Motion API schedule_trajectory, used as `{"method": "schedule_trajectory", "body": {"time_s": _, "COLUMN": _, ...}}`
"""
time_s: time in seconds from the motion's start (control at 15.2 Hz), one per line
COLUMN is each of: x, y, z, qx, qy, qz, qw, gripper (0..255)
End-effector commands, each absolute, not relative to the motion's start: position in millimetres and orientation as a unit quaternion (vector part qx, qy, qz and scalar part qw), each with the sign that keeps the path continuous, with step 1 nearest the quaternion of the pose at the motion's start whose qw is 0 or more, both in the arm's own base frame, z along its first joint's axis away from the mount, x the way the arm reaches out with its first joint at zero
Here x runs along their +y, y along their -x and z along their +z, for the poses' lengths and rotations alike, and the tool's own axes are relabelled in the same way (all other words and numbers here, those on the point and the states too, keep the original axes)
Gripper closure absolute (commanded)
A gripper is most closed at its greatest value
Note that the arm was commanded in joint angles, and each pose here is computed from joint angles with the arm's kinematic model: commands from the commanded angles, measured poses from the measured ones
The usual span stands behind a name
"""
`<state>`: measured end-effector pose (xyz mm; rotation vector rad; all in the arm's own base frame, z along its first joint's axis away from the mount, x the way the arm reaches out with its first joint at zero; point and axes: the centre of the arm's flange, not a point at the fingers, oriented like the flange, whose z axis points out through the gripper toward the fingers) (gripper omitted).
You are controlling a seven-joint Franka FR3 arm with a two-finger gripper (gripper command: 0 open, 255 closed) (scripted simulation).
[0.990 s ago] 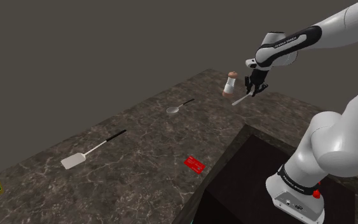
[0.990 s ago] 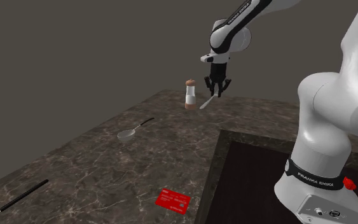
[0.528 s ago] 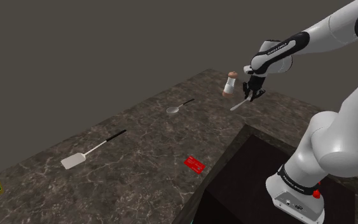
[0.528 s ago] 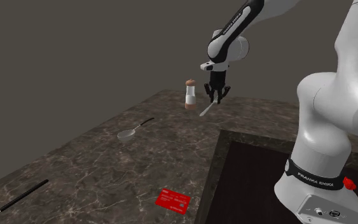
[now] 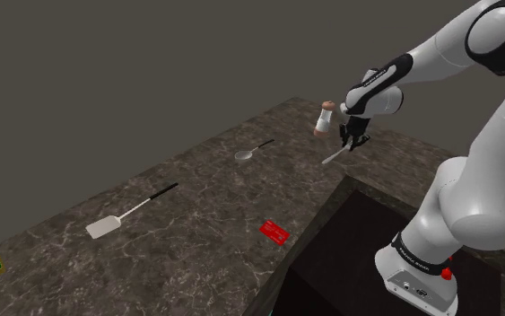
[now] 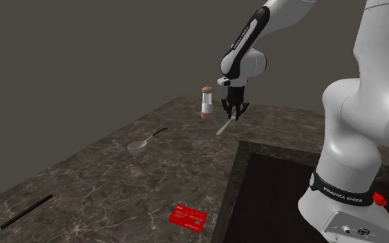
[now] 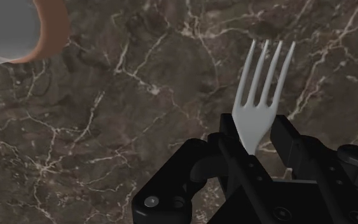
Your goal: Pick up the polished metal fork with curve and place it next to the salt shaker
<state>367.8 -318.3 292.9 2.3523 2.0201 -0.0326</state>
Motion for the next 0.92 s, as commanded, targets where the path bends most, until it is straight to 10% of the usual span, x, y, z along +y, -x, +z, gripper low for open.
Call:
{"method": "schedule_trajectory", "body": {"time_s": 0.0, "x": -319.4, "y": -368.8, "z": 281.8, "qx": 0.651, "qy": -0.759, "qz": -0.010, "qw": 0.021, "gripper": 255}}
{"method": "schedule_trajectory", "body": {"time_s": 0.86, "x": -319.4, "y": -368.8, "z": 247.8, "qx": 0.651, "qy": -0.759, "qz": -0.010, "qw": 0.021, "gripper": 255}}
